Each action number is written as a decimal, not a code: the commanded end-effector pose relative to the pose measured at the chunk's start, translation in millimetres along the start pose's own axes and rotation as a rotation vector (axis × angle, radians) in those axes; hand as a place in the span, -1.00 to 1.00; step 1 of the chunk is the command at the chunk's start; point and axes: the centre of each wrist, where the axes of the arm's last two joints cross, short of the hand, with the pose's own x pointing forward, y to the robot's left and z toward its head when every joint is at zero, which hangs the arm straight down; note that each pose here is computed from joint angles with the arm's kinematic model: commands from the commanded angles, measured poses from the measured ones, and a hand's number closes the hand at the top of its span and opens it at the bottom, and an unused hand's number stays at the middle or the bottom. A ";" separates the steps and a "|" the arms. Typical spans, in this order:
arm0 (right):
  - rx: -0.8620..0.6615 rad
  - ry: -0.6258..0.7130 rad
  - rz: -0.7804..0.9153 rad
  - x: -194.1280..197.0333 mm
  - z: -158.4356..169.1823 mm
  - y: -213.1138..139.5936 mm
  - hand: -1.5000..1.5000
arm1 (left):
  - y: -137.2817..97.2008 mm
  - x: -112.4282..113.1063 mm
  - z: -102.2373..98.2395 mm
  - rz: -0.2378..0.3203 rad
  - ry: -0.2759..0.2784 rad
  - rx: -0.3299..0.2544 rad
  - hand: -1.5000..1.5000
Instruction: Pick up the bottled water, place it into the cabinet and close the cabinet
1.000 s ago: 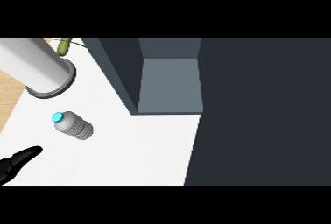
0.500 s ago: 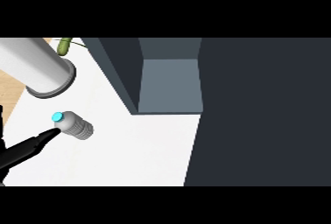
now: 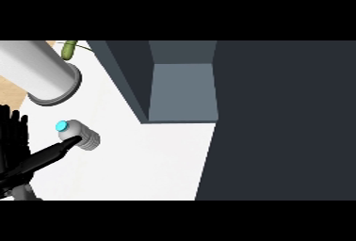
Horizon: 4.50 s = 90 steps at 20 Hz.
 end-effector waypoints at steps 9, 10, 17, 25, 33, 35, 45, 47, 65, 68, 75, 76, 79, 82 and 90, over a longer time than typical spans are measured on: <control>-0.031 -0.069 0.080 26.1 7.4 -3.1 -1.00 | -13.3 -68.9 -14.8 0.022 0.031 -0.063 -1.00; -0.040 -0.086 0.081 30.3 10.4 -4.6 -1.00 | -15.3 -66.4 -6.1 0.013 0.041 -0.054 -1.00; -0.033 -0.081 0.075 38.1 12.9 -4.4 -1.00 | -27.7 -101.6 -8.5 0.017 0.063 -0.054 -1.00; -0.044 -0.056 0.104 24.4 15.0 -4.4 -1.00 | -29.6 -125.6 -12.7 0.001 0.066 -0.018 -1.00; -0.031 -0.071 0.070 16.7 8.1 1.0 -1.00 | -29.8 -160.7 -1.3 -0.016 0.067 0.029 -1.00; -0.026 -0.090 0.095 6.0 -1.3 5.0 -1.00 | -14.0 -159.1 -2.7 0.027 0.074 0.020 -1.00; -0.028 -0.052 0.070 27.6 8.2 -4.6 -1.00 | -15.0 -174.9 3.5 0.126 0.039 -0.020 -1.00; -0.027 -0.057 0.071 30.6 16.4 6.2 -1.00 | -19.7 -168.1 -11.3 0.148 0.025 -0.009 -1.00; -0.035 -0.052 0.092 12.7 9.3 -4.8 -1.00 | -49.1 -188.2 35.5 0.328 0.034 -0.307 1.00; -0.018 -0.048 0.092 6.2 10.7 -2.8 -1.00 | -60.9 -185.7 44.0 0.346 0.037 -0.467 1.00; -0.038 -0.056 0.089 18.4 7.8 2.3 -1.00 | -65.8 -173.3 76.6 0.369 0.003 -0.467 1.00; -0.032 -0.048 0.086 17.1 9.5 2.9 -1.00 | -74.9 -158.5 66.5 0.355 -0.003 -0.486 1.00; -0.038 -0.056 0.091 23.7 10.6 -8.1 -1.00 | -79.7 -142.5 62.5 0.361 -0.013 -0.510 1.00; -0.011 -0.046 0.100 20.0 11.8 -10.3 -1.00 | -84.4 -123.2 70.2 0.429 0.041 -0.527 1.00; -0.036 -0.064 0.088 31.0 15.3 -8.2 -1.00 | -110.8 -60.3 65.4 0.401 -0.008 -0.536 1.00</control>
